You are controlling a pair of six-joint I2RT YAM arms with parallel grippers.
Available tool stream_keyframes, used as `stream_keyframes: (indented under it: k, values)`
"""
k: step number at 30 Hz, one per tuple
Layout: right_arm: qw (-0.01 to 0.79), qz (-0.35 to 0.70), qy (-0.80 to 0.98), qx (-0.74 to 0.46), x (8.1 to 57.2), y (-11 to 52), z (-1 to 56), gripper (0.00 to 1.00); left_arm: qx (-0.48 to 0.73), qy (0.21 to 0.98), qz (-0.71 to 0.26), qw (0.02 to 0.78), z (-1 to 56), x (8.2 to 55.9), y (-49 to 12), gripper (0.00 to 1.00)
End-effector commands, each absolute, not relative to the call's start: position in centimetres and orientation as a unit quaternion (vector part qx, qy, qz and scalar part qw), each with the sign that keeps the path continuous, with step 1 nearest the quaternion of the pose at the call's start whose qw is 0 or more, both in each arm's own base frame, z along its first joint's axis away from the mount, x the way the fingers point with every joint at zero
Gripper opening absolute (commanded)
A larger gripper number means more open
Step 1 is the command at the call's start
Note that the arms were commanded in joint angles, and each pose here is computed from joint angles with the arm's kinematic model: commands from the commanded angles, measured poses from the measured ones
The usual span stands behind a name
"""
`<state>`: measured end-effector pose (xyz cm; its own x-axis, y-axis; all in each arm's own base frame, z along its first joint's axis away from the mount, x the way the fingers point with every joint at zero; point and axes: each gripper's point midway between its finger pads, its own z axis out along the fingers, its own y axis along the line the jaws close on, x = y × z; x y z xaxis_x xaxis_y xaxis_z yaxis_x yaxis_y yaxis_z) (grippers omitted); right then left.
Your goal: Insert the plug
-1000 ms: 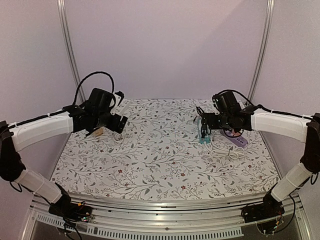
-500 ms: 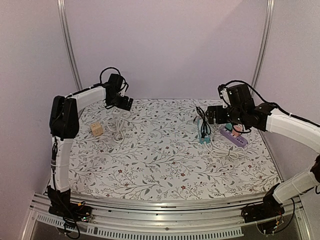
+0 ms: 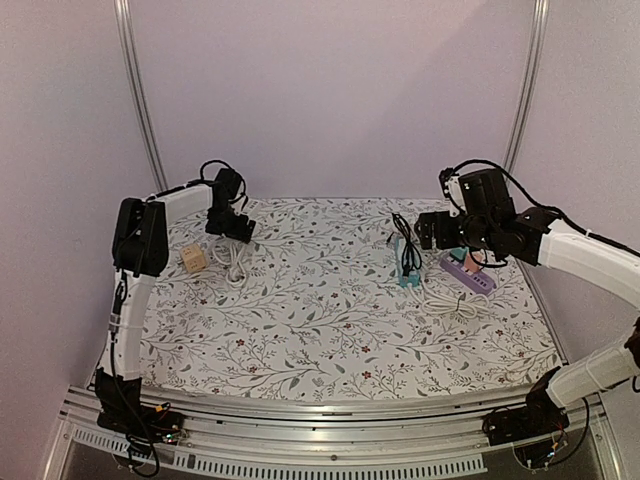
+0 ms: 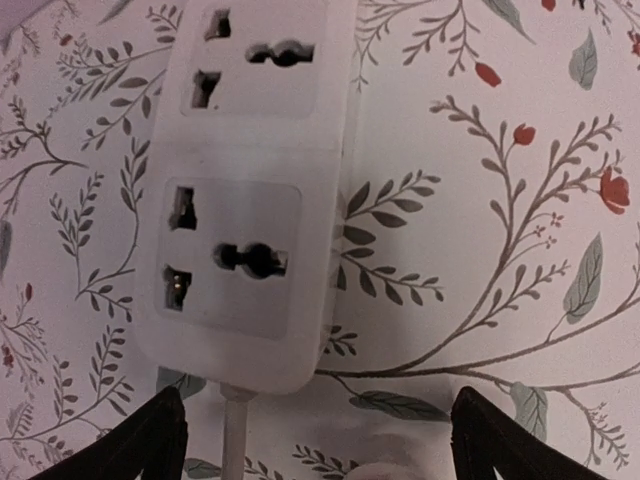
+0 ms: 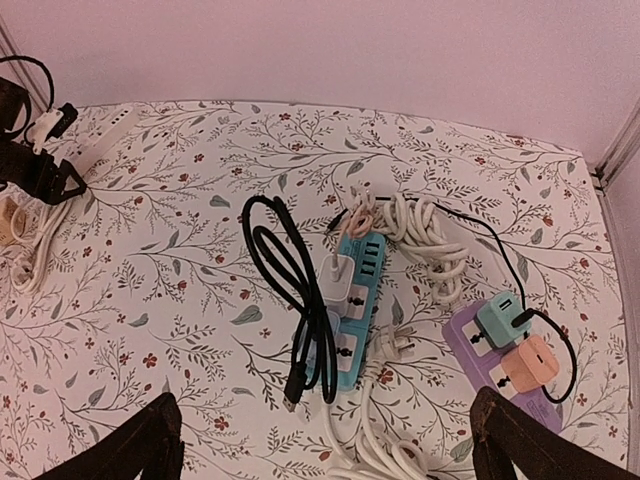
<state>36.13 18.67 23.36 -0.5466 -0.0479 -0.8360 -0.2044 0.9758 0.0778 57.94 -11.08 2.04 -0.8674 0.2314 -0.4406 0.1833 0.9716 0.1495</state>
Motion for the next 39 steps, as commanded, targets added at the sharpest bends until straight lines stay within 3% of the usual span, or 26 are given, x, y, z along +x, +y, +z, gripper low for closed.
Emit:
stream_keyframes:
  k: [1, 6, 11, 12, 21, 30, 37, 39]
  values:
    - [0.472, 0.076, 0.875, -0.077, 36.5, 18.9, 23.5, 0.99, 0.106, 0.976, 0.036, 0.187, 0.7, 55.6, -9.6, 0.86]
    - [0.477, 0.080, 0.872, -0.073, 36.3, 18.7, 24.0, 0.99, 0.104, 0.981, 0.012, 0.160, 0.1, 53.2, -10.0, 0.54]
    - [0.481, 0.076, 0.870, -0.070, 35.9, 18.2, 24.1, 0.99, 0.105, 0.982, -0.038, 0.151, 1.2, 50.5, -11.8, 0.15]
    - [0.482, 0.076, 0.870, -0.069, 35.8, 18.1, 24.2, 0.99, 0.110, 0.981, -0.048, 0.149, 1.3, 49.8, -12.4, 0.12]
    - [0.494, 0.089, 0.863, -0.064, 35.2, 17.9, 25.1, 0.99, 0.322, 0.941, -0.058, 0.088, -0.2, 37.9, -23.2, 0.08]
    - [0.487, 0.134, 0.857, -0.105, 34.2, 19.7, 25.3, 0.99, 0.600, 0.795, -0.093, 0.020, -1.4, 21.6, -30.8, 0.11]
    - [0.495, 0.146, 0.850, -0.110, 34.1, 20.1, 25.6, 0.99, 0.668, 0.743, -0.034, 0.032, -0.9, 19.9, -29.4, 0.19]
    - [0.496, 0.146, 0.849, -0.110, 34.2, 20.2, 25.6, 0.99, 0.684, 0.728, 0.003, 0.051, -0.9, 20.6, -29.2, 0.26]
